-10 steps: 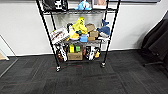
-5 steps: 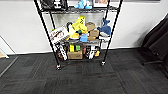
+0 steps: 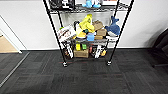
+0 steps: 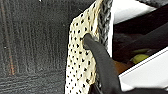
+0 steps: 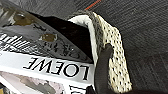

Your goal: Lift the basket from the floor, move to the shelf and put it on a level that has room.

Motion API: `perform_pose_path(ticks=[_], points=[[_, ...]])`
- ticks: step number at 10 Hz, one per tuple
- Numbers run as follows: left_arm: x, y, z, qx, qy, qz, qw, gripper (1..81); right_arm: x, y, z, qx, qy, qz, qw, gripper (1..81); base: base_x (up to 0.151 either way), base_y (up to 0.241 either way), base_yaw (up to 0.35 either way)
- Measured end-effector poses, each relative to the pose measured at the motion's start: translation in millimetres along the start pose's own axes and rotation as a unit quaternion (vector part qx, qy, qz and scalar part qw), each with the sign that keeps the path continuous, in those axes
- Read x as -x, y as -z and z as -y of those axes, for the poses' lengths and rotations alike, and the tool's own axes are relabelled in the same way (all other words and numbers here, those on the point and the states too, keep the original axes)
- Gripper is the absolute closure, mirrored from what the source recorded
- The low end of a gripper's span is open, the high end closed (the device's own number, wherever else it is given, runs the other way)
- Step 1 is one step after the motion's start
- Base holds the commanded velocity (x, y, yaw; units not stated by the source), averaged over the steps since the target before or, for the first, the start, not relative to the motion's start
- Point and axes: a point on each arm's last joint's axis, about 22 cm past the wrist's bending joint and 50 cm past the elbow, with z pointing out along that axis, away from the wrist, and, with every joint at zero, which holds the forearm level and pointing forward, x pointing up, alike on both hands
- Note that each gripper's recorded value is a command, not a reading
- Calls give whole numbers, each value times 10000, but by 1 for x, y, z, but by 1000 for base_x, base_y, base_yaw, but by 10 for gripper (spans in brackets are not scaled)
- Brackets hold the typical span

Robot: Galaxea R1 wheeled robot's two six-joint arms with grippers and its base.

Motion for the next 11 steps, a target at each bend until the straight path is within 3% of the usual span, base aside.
perform_pose_path(ticks=[3,7,11], points=[[6,16,-18,53,-20,15,10000,811,3,23,3,79,-19,11,10000,811,0,0,0],[-4,79,-56,115,-212,-292,9993,811,-16,86,35,19,178,-288,9994,811,0,0,0],[23,120,-90,312,-284,-238,9988,811,-15,158,46,-18,197,-404,9990,811,0,0,0]])
